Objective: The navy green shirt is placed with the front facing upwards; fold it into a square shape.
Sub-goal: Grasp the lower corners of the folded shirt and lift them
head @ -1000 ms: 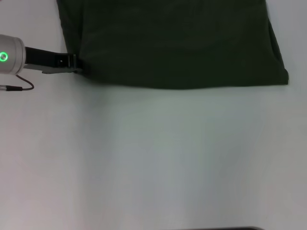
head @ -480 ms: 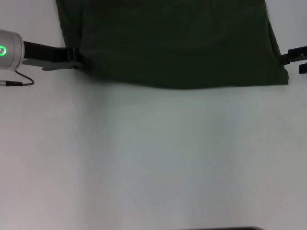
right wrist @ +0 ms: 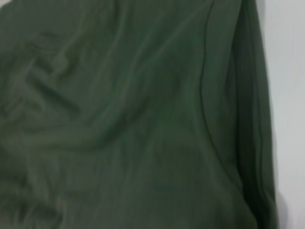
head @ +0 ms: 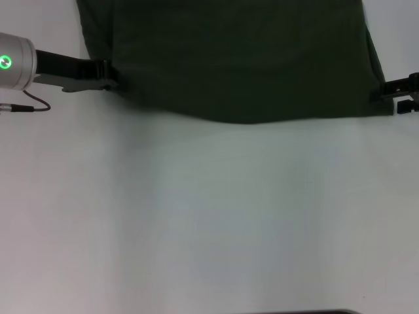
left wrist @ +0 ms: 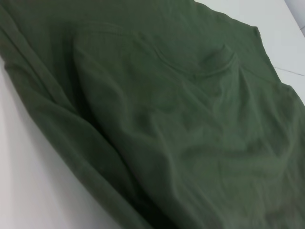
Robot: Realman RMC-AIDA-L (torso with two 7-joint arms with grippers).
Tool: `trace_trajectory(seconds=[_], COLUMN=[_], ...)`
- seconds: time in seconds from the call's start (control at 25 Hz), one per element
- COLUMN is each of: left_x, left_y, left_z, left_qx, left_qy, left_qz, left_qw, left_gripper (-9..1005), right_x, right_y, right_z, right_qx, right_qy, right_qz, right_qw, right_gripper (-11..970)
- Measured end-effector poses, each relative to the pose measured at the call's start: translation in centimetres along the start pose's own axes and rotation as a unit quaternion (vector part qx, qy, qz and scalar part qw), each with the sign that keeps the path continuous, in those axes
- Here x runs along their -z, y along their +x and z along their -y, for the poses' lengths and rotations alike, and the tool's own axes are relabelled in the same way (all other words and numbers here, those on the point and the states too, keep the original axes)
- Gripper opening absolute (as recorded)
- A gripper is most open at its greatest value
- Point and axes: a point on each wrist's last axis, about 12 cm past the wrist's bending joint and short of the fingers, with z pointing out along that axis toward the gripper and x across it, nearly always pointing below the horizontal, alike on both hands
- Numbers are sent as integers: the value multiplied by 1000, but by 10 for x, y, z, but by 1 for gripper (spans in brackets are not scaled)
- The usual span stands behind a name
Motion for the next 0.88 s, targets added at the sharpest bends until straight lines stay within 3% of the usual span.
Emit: trace_trajectory(seconds=[0.88], left_x=[-2], left_y=[-1], left_z=[4], left_qx=[-3], left_qy=[5], left_qz=[-3], left_qw=[1000], left_gripper=[5], right_x=[-17], right_y=[-3], right_z=[-7], right_qx=[18], right_qy=[14], right_qz=[15], right_qw=[1000], right_gripper=[851])
